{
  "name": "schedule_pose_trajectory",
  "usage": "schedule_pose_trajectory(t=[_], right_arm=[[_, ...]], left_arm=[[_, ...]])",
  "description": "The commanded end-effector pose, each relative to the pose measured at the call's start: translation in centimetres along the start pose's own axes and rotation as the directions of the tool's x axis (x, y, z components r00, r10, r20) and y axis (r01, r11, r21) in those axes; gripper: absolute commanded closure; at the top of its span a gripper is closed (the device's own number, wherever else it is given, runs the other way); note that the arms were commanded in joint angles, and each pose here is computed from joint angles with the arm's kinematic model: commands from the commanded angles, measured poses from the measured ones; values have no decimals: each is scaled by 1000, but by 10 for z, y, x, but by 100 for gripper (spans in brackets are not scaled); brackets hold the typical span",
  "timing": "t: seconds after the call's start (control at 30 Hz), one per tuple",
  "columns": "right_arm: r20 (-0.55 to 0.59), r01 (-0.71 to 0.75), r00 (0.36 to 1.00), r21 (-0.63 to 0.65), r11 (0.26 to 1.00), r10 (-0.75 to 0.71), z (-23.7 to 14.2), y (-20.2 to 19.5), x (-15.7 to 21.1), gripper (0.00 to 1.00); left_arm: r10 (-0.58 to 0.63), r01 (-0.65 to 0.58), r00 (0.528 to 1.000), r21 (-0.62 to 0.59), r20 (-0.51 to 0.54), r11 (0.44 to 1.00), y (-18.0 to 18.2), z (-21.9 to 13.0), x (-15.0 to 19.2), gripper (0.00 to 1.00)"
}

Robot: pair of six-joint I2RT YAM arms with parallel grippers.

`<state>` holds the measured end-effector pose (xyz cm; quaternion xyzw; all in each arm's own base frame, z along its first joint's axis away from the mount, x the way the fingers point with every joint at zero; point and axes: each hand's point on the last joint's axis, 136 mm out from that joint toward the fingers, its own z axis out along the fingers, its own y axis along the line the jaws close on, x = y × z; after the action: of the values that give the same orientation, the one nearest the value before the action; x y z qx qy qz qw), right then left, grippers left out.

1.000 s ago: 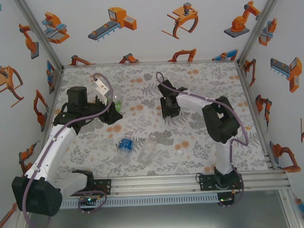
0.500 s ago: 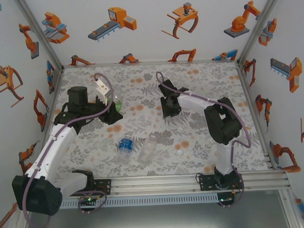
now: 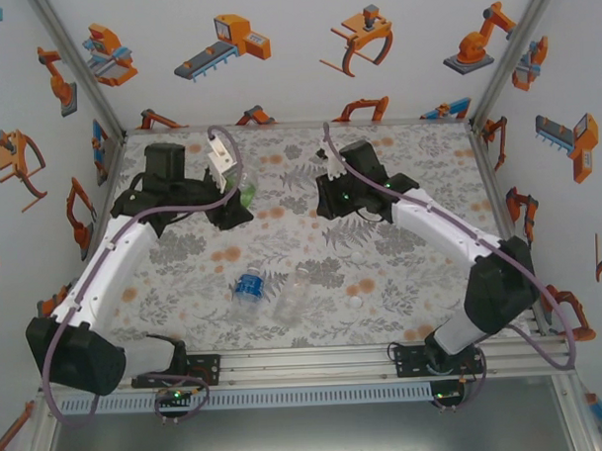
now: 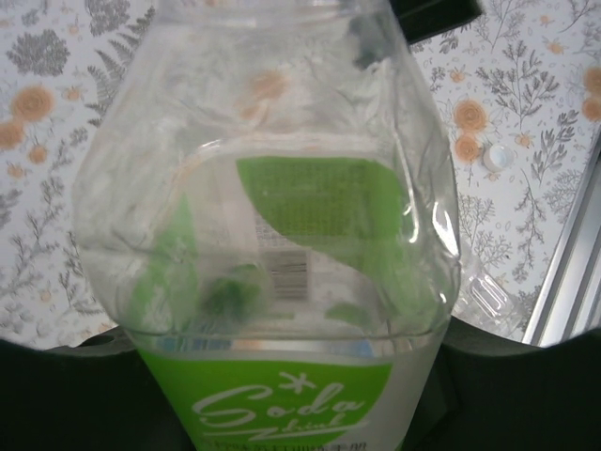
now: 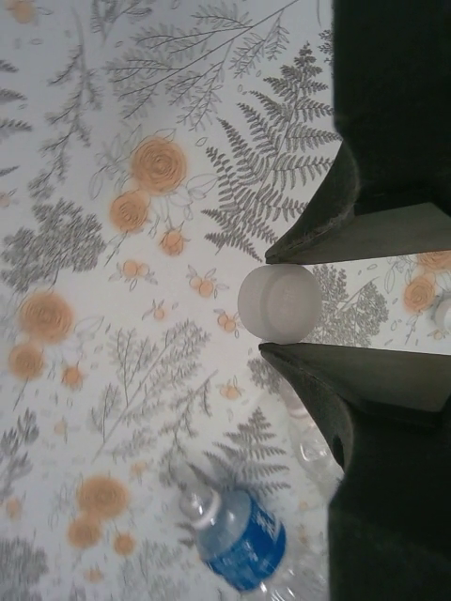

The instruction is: Screw on the bottle caps

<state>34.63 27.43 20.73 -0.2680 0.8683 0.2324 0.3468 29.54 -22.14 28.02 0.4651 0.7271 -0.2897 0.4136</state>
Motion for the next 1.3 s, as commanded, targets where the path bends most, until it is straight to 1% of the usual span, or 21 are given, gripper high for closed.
schedule_pose_trajectory(t=[0.0, 0.1, 0.23, 0.33, 0.4, 0.47, 0.53, 0.57, 0.67, 0.8, 0.9, 1.07, 1.27], right_arm=[[104, 158, 984, -112, 981, -147, -31, 31, -19, 72], [172, 233, 963, -132, 963, -209, -55, 43, -29, 73], [268, 347, 916, -160, 924, -298, -88, 62, -34, 76], [335, 437, 871, -193, 879, -359, -114, 79, -35, 77], [373, 483, 842, -202, 852, -389, -126, 88, -35, 78], [401, 523, 817, -209, 826, -415, -133, 94, -34, 78], [421, 558, 795, -224, 799, -438, -138, 100, -32, 78], [436, 584, 778, -234, 777, -453, -140, 105, -31, 78], [474, 640, 735, -248, 727, -485, -144, 116, -30, 79], [522, 701, 680, -256, 665, -516, -146, 129, -29, 79], [526, 718, 671, -283, 636, -523, -145, 137, -27, 79], [532, 732, 664, -318, 602, -527, -142, 147, -22, 79], [521, 732, 668, -327, 598, -532, -135, 150, -17, 79]], left_arm=[[77, -75, 997, 75, -23, 994, -8, 8, -4, 90], [158, -154, 987, 104, -32, 983, -15, 19, -9, 91], [370, -356, 926, 156, -73, 921, -39, 37, 2, 91], [432, -414, 899, 185, -68, 891, -47, 43, 6, 92], [473, -453, 879, 210, -58, 866, -54, 46, 10, 94], [568, -539, 820, 238, -75, 808, -64, 53, 23, 97], [635, -598, 767, 257, -91, 759, -72, 57, 34, 100], [645, -606, 758, 265, -93, 750, -74, 58, 37, 100], [634, -590, 767, 278, -101, 758, -75, 59, 41, 100], [621, -574, 780, 313, -73, 757, -83, 60, 45, 100], [601, -554, 798, 337, -46, 762, -88, 61, 46, 100], [579, -530, 815, 374, -25, 761, -97, 58, 43, 100], [573, -526, 819, 378, -18, 762, -99, 56, 42, 100]])
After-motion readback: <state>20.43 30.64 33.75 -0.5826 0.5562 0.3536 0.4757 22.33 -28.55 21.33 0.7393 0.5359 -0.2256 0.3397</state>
